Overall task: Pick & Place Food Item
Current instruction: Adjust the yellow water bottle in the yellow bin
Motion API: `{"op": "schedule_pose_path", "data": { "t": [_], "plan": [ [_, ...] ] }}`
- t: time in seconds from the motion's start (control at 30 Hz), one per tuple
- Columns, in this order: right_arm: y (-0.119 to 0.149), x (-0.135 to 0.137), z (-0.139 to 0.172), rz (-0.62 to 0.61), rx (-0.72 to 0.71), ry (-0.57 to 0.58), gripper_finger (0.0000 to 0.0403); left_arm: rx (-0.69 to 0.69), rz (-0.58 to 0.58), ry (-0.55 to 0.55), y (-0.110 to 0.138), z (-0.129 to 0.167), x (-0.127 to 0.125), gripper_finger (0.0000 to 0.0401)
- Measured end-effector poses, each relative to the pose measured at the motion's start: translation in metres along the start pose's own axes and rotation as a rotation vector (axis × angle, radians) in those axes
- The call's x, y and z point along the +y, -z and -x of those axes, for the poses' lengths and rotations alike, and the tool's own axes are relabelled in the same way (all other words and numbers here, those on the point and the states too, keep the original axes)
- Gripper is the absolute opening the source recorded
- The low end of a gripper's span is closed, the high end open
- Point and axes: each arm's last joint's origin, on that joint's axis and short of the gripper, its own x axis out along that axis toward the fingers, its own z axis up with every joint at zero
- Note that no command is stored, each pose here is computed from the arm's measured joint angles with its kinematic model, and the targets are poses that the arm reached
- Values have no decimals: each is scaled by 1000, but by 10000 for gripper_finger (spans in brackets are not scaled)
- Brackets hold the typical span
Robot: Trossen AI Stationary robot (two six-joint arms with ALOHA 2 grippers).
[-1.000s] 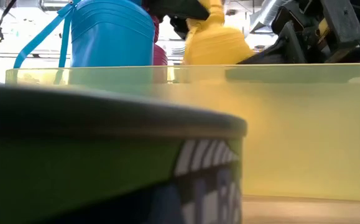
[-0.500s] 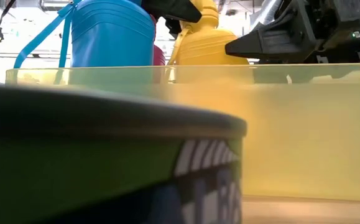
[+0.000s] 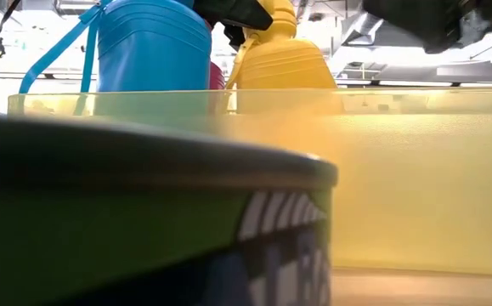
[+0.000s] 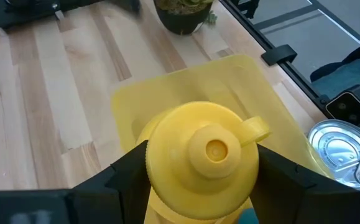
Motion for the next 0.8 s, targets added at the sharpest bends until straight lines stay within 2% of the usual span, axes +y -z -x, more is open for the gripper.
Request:
{"op": "schedule_pose_path", "data": {
  "t": [0.23, 0.53, 0.8],
  "plan": [
    [-18, 14, 32, 39, -18, 89, 317, 28, 5, 5, -1, 2, 0, 207],
    [-19, 16, 39, 45, -8, 129, 317, 23, -18, -15, -20, 7, -5, 207],
    [-17, 16, 40, 52, 0, 135, 317, 112, -42, 16, -29, -24, -9, 207]
  ]
}}
